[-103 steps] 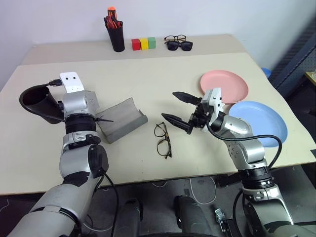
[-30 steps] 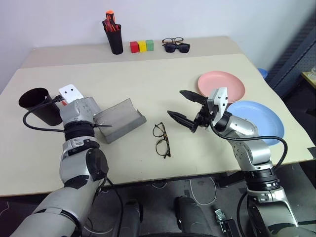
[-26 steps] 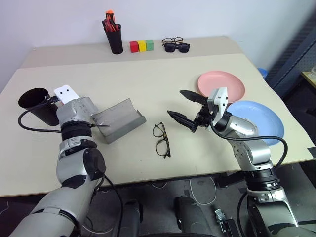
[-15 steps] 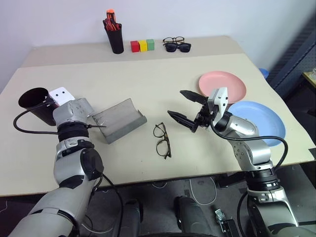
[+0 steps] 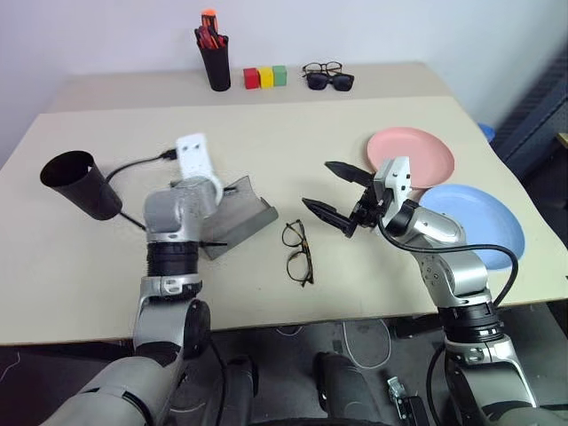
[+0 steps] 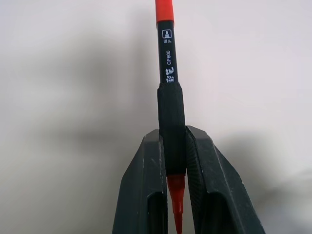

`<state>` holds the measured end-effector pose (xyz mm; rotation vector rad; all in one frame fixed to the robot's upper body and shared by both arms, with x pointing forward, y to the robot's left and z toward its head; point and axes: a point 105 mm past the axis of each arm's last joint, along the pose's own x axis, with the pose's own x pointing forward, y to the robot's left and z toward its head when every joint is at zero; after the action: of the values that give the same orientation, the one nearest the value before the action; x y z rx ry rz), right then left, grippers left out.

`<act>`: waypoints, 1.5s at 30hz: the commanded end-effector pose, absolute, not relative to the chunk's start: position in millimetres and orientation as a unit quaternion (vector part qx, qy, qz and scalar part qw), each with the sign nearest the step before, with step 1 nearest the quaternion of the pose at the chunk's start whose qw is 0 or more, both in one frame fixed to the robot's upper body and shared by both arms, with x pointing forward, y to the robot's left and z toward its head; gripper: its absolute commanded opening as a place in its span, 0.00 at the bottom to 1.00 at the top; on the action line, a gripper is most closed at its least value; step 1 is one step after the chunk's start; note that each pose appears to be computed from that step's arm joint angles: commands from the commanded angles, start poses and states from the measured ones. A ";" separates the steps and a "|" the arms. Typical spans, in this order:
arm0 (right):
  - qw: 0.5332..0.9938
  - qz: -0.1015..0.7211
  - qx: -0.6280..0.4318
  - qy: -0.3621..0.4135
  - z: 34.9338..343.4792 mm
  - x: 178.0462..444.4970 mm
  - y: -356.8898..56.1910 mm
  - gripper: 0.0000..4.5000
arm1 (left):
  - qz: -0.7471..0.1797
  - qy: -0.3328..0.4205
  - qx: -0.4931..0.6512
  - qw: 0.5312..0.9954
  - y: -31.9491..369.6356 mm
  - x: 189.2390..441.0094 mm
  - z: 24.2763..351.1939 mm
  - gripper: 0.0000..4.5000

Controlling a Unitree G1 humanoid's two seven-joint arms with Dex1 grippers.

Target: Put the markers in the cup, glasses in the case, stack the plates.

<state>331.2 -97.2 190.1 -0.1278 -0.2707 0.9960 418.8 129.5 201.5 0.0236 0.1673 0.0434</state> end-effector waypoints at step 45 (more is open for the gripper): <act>0.755 0.613 -0.002 -0.231 230.2 312.0 -61.1 1.00 | 0.526 -0.246 0.249 0.775 334.7 345.9 224.5 0.01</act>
<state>315.4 -60.5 219.9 0.0171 -0.4502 1.3422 345.0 335.5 214.3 0.5390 -0.4826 1.1276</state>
